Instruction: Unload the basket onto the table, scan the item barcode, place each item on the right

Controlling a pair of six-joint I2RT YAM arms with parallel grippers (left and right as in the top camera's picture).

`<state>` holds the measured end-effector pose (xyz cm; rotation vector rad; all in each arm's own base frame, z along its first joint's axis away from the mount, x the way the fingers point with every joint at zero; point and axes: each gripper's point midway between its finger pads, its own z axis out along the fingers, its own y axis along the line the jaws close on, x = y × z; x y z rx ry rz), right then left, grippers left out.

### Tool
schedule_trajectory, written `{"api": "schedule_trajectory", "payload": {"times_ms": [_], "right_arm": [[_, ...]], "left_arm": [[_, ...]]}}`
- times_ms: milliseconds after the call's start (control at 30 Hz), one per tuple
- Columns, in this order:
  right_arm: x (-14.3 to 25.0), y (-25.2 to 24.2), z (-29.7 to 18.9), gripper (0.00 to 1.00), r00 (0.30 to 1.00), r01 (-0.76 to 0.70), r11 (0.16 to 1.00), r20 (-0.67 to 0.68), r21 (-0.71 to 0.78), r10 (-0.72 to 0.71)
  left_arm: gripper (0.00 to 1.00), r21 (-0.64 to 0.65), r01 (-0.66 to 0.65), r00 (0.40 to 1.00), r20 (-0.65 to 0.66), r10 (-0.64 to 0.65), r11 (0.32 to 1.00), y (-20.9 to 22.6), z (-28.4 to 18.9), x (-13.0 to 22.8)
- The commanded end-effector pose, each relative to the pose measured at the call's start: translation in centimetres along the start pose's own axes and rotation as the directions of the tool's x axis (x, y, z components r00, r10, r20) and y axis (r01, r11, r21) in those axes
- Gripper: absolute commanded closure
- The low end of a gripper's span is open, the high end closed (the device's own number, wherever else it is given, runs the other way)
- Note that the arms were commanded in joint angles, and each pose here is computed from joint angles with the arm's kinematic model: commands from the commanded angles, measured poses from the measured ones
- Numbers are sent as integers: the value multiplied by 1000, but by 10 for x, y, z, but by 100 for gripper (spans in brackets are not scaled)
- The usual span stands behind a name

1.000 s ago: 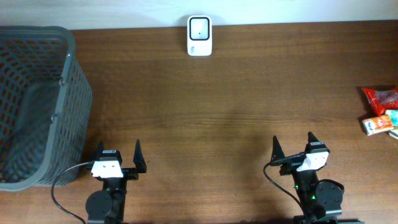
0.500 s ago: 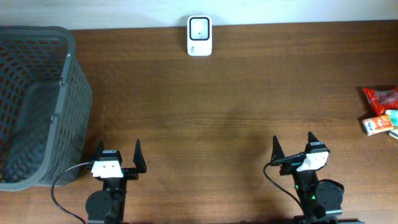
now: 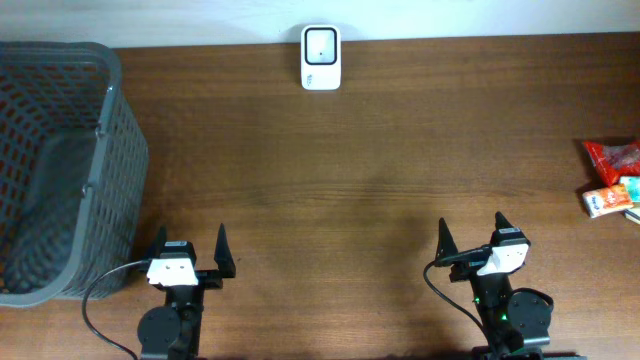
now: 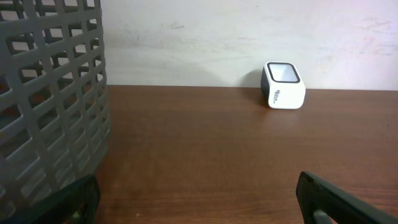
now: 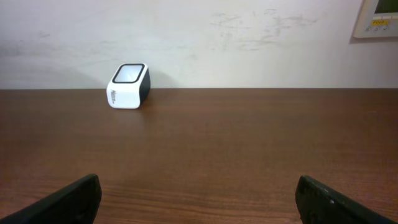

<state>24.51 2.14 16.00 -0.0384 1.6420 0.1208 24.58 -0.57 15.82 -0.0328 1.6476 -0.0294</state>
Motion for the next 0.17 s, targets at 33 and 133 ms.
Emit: {"api": "schedule_trajectory", "payload": {"times_ms": [33,133], "right_arm": [[3,1,0,2,1000,-5,1000,-3,-1,5],[3,1,0,2,1000,-5,1000,-3,-1,5]], "left_arm": [[1,9,-23,1000,1,23,1000,-1,0,1],[1,9,-23,1000,1,23,1000,-1,0,1]]}}
